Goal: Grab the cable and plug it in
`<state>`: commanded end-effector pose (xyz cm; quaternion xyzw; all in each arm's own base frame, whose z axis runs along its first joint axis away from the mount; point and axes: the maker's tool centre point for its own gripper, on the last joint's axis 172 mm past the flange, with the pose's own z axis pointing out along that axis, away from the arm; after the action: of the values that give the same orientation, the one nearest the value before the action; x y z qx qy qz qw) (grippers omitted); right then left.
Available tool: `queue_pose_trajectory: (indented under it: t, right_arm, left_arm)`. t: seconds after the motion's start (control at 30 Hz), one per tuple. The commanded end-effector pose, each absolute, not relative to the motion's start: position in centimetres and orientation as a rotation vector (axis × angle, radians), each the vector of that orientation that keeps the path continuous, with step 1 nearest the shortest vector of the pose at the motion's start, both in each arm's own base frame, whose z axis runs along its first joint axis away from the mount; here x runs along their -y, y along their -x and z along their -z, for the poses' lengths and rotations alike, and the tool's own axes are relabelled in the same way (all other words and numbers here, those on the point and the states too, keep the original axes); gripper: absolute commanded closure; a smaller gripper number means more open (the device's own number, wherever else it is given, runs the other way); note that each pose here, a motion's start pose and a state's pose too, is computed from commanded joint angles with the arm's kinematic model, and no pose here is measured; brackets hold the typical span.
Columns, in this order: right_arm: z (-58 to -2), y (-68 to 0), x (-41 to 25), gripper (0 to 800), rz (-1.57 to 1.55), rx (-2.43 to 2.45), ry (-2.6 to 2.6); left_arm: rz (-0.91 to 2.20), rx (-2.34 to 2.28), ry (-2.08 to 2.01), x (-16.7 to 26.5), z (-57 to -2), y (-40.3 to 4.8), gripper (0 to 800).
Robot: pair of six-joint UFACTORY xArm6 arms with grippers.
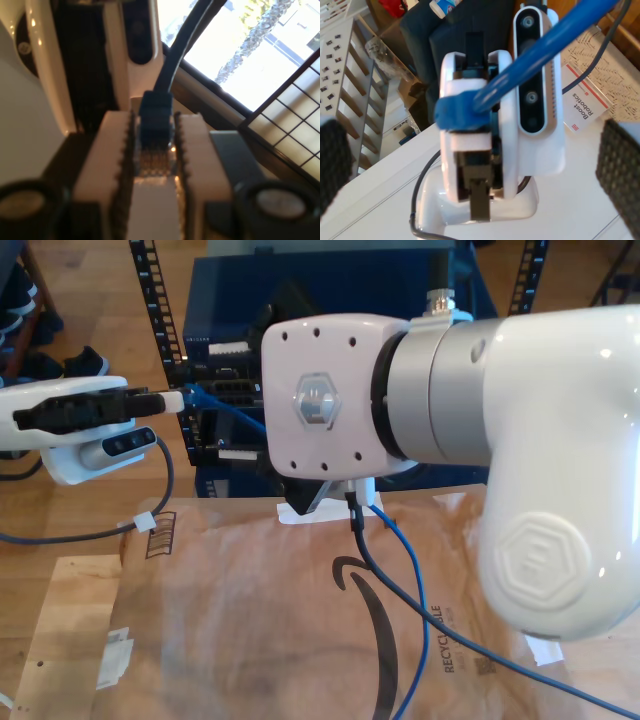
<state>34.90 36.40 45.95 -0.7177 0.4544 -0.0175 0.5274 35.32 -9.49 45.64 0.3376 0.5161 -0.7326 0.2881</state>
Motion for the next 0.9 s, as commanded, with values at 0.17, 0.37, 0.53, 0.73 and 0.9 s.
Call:
queue_pose_trajectory:
  t: [0.17,0.37,0.53,0.73,0.9]
  right_arm:
    - [-46.4,-34.9,-36.5,194,0.046,-1.080,1.701]
    - [-47.0,-34.2,-37.4,232,0.047,-1.050,1.693]
    - [-46.0,-32.5,-38.7,234,0.025,-1.020,1.722]
    - [-47.2,-31.8,-39.1,233,0.069,-0.960,1.694]
    - [-48.1,-32.1,-38.5,233,0.095,-0.952,1.659]
  left_arm:
    - [1.988,-1.353,-0.915,9.5,-46.0,-34.6,797]
    - [1.993,-1.349,-0.916,9.5,-46.0,-34.4,797]
    - [2.031,-1.321,-0.922,9.3,-46.3,-33.8,794]
    - [2.054,-1.330,-0.913,9.2,-46.3,-33.7,794]
    - [2.081,-1.311,-0.920,9.0,-46.6,-33.1,794]
